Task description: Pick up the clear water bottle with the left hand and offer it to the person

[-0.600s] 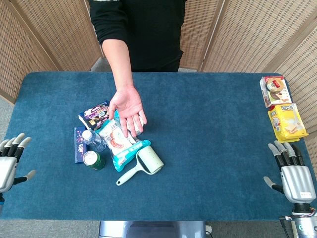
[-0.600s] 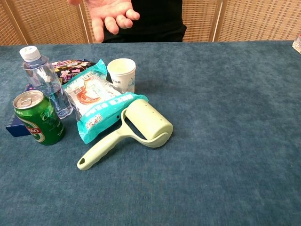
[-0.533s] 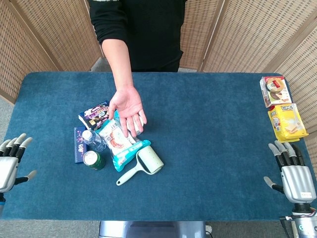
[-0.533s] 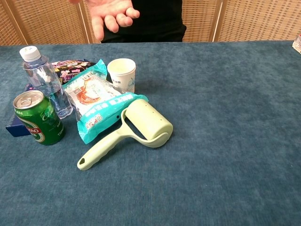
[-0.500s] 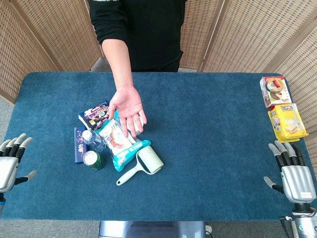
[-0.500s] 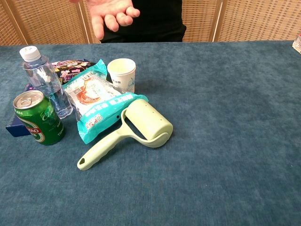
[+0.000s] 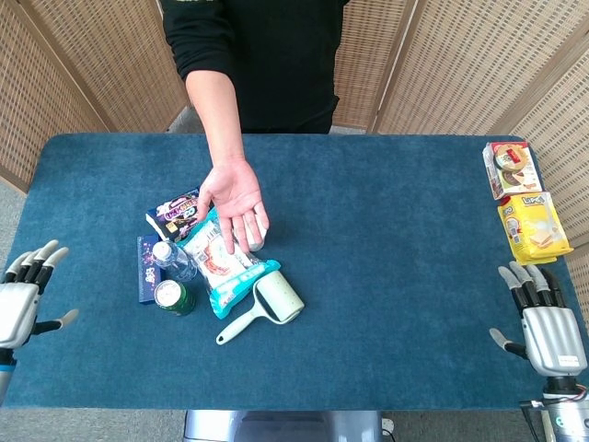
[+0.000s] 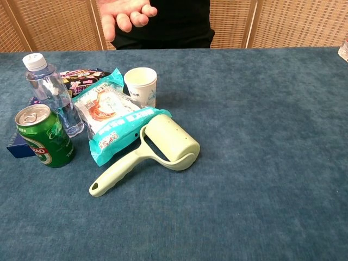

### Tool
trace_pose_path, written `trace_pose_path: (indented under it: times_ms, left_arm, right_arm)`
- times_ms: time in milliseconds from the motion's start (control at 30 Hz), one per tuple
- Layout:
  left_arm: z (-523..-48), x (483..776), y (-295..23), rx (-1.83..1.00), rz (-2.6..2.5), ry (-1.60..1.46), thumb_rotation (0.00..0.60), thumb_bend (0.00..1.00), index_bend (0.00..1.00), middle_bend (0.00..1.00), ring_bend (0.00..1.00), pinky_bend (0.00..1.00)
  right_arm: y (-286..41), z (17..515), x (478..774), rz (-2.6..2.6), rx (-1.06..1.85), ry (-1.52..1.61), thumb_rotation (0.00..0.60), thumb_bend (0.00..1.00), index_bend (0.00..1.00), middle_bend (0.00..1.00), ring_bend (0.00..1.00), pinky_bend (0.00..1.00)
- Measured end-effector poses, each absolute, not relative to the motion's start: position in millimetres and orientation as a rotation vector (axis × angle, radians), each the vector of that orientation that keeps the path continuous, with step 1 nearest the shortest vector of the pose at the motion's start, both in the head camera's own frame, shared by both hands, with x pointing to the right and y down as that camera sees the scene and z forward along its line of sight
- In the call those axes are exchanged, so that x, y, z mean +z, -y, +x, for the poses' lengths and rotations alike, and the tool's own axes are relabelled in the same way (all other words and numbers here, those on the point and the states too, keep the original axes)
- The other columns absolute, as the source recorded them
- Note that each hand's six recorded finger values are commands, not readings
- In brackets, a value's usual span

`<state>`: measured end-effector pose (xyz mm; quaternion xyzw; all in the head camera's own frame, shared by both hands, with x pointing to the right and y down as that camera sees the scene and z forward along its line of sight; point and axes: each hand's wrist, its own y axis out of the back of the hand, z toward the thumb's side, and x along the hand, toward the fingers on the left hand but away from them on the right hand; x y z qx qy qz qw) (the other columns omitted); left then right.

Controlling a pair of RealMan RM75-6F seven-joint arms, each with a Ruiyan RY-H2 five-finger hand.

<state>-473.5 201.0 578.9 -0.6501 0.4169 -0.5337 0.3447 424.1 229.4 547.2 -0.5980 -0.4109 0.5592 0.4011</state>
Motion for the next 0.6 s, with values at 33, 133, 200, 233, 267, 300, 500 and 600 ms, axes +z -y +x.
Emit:
trace_pose_path:
  times_ms: [33,133,200,233,267,300,500,600]
  left_arm:
    - [-473.8,581.2,-198.1,-1.367,-1.724,-1.113,0.6,0.08,0.0,0.0,0.0,0.09]
    - [-475.5,587.8,-188.5,-1.317,-1.811,-1.183,0.6,0.08,0.0,0.0,0.0,0.09]
    - [-476.2,593.1,-181.1,-1.29,-1.853,-1.213,0.6,0.08,0.0,0.0,0.0,0.09]
    - [-475.4,596.7,-176.3,-1.271,-1.881,-1.231,0.6,0.08,0.0,0.0,0.0,0.09]
    - [-474.0,599.2,-172.9,-1.255,-1.903,-1.245,0.6,0.08,0.0,0.0,0.0,0.09]
    - [-472.1,601.4,-169.6,-1.238,-1.927,-1.261,0.6,0.08,0.0,0.0,0.0,0.09]
    - [-448.8,616.7,-142.2,-1.133,-2.075,-1.313,0.6,0.08,0.0,0.0,0.0,0.09]
    - [-434.1,625.2,-133.3,-1.126,-2.12,-1.285,0.6,0.08,0.0,0.0,0.0,0.09]
  right_arm:
    - [-229.3,424.2,547.6,-1.513,1.416,1.038,0.6,0.0,0.0,0.0,0.01,0.03]
    - [-229.2,424.2,549.1,-1.514,1.422,1.032,0.6,0.0,0.0,0.0,0.01,0.03]
    - [-229.5,424.0,550.4,-1.517,1.428,1.028,0.6,0.0,0.0,0.0,0.01,0.03]
    - [-229.5,424.0,551.1,-1.518,1.43,1.026,0.6,0.0,0.0,0.0,0.01,0.03]
    - [-229.6,423.9,551.9,-1.519,1.434,1.024,0.6,0.0,0.0,0.0,0.01,0.03]
    - [-229.6,423.9,552.5,-1.52,1.436,1.022,0.599,0.0,0.0,0.0,0.01,0.03]
    - [-229.9,423.8,556.1,-1.52,1.452,1.011,0.6,0.0,0.0,0.0,0.01,0.03]
    - [-230.4,423.6,558.8,-1.524,1.462,1.002,0.6,0.0,0.0,0.0,0.01,0.03]
